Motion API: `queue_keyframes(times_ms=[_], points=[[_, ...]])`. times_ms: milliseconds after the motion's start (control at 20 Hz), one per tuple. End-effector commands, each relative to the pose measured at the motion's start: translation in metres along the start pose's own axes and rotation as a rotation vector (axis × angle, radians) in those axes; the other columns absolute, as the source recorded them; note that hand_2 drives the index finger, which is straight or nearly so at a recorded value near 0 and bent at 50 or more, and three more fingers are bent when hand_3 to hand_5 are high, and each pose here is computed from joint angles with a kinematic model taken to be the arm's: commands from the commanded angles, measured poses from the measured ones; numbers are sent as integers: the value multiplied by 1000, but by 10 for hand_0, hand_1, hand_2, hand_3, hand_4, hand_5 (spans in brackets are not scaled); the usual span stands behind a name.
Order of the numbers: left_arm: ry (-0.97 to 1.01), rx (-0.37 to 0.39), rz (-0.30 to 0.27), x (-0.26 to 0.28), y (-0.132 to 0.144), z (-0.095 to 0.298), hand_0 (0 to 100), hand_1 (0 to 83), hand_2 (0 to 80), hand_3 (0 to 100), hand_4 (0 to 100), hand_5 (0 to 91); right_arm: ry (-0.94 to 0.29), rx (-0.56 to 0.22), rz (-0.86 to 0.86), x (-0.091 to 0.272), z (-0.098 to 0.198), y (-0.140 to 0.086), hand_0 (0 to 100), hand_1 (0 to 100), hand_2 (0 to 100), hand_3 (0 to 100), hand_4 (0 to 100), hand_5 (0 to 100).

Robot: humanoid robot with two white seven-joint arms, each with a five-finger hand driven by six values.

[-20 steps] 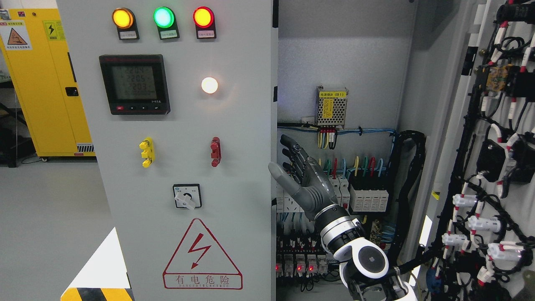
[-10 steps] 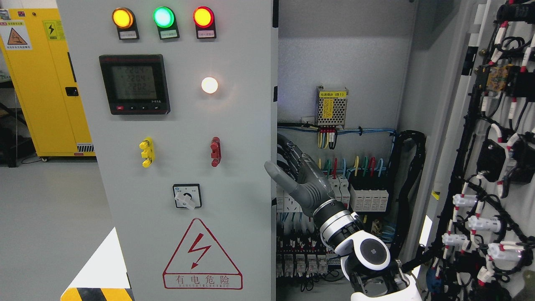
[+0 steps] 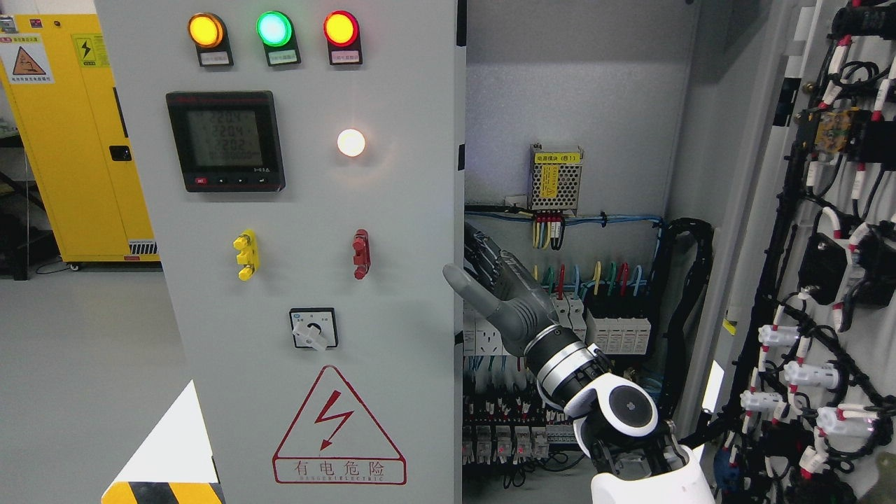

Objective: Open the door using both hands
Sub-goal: 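Hook the right hand fingers behind the indicator-light door's inner edge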

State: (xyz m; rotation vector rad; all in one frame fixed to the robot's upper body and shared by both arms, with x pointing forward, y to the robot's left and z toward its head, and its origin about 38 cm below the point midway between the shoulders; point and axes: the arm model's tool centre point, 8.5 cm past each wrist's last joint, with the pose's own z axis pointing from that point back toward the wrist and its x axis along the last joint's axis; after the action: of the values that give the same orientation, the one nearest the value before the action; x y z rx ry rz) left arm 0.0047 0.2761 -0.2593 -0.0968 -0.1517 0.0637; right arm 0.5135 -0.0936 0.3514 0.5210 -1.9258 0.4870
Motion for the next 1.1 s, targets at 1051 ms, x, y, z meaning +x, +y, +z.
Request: queue_keyframes(times_ms=[1051], points=[[-3, 1, 1, 0, 0, 0, 120, 556, 0, 0, 0, 0, 52, 184, -173, -1, -6, -26, 0, 500, 40, 0, 0, 0]])
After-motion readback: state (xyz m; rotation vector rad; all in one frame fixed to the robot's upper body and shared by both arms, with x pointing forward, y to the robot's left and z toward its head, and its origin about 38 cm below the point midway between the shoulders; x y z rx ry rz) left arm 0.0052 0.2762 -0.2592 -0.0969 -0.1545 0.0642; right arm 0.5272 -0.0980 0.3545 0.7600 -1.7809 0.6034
